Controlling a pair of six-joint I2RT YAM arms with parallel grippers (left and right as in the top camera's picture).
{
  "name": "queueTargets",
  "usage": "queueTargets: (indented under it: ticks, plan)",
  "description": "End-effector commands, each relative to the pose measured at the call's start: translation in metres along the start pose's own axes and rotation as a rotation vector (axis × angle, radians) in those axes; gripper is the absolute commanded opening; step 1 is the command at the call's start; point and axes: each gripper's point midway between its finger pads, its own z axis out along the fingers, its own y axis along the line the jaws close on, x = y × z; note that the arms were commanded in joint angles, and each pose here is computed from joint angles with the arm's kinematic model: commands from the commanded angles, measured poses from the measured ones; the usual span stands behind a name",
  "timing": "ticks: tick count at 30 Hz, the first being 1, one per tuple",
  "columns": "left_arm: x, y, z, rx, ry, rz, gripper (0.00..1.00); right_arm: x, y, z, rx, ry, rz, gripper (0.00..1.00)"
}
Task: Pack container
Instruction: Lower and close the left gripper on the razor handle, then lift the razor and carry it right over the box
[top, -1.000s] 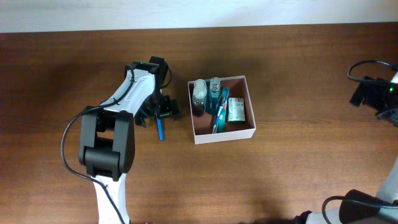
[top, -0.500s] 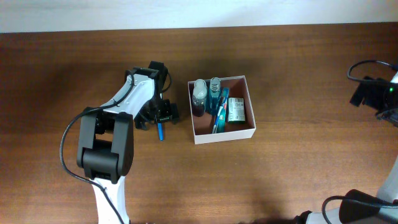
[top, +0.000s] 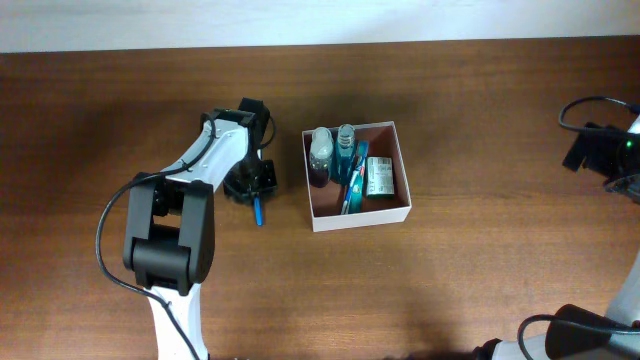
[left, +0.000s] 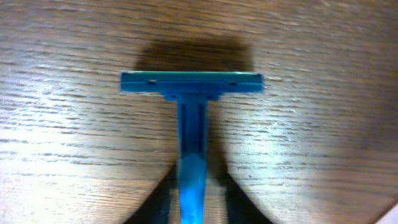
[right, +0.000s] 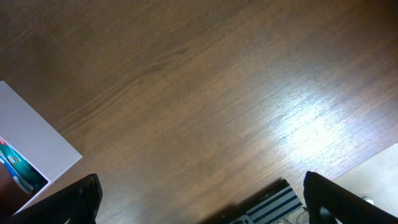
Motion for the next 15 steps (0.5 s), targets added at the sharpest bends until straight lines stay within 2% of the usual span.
queueTargets:
  ticks: [1, 5, 10, 15]
  plan:
    - [0.01, 0.011, 0.021, -0.033, 0.057, -0.002, 0.1, 0.0, -0.001, -0.004, -0.006, -0.012, 0.004, 0.98]
    - [0.012, 0.012, 0.02, -0.037, 0.066, -0.003, 0.01, 0.0, -0.001, -0.004, -0.006, -0.011, 0.004, 0.99]
    - [0.009, 0.013, 0.012, -0.037, 0.065, -0.002, 0.01, 0.0, -0.001, -0.004, -0.006, -0.012, 0.005, 0.98]
    - [-0.013, 0.02, -0.032, -0.025, 0.029, -0.007, 0.01, 0.0, -0.001, -0.004, -0.006, -0.012, 0.004, 0.98]
